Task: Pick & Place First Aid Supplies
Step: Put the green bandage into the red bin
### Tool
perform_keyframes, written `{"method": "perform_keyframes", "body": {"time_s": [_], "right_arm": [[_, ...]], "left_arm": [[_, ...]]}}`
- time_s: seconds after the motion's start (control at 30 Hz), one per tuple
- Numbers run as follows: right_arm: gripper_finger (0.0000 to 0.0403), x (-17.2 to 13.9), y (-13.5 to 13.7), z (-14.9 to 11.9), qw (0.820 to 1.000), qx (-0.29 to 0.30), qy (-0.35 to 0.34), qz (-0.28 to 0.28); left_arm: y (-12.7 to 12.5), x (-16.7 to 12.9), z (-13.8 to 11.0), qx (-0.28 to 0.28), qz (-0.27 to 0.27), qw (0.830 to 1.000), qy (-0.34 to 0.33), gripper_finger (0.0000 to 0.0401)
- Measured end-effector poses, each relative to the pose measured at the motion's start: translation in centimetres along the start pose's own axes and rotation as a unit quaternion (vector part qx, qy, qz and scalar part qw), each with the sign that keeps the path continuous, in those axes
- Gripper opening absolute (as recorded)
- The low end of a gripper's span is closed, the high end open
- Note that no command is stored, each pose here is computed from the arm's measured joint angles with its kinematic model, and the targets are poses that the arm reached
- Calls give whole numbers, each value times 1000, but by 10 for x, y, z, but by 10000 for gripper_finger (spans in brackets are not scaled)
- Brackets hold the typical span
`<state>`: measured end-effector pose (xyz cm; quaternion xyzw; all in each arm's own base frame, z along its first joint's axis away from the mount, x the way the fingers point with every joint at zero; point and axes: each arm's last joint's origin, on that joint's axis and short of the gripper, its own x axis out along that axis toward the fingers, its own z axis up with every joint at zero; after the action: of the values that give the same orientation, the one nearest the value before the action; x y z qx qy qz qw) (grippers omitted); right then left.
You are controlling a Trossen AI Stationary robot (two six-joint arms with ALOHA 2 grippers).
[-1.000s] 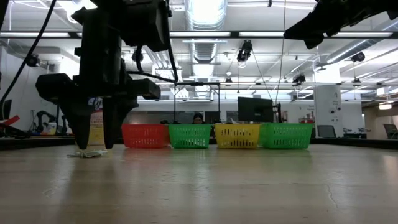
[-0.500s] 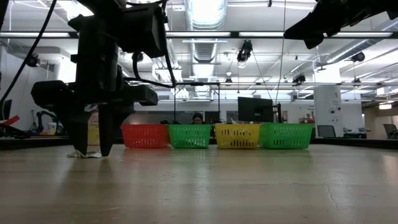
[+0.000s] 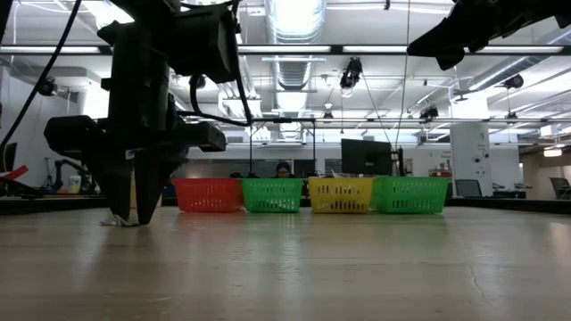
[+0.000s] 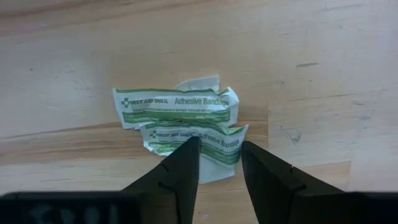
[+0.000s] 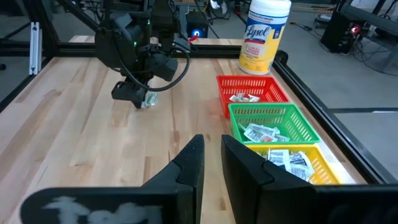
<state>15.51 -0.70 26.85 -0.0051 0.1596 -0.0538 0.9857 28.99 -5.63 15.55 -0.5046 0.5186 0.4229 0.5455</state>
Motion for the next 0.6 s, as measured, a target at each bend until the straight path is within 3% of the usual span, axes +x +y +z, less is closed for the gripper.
{"method": "perform_keyframes", "body": {"time_s": [0.3,0.6], "right_arm": [[52,0,0,0,1000,0,0,0],[52,0,0,0,1000,0,0,0]], "left_arm": [[0,-1,0,2,-1,1000,0,88],[-2,-2,0,3,-4,1000,-1,83]]}}
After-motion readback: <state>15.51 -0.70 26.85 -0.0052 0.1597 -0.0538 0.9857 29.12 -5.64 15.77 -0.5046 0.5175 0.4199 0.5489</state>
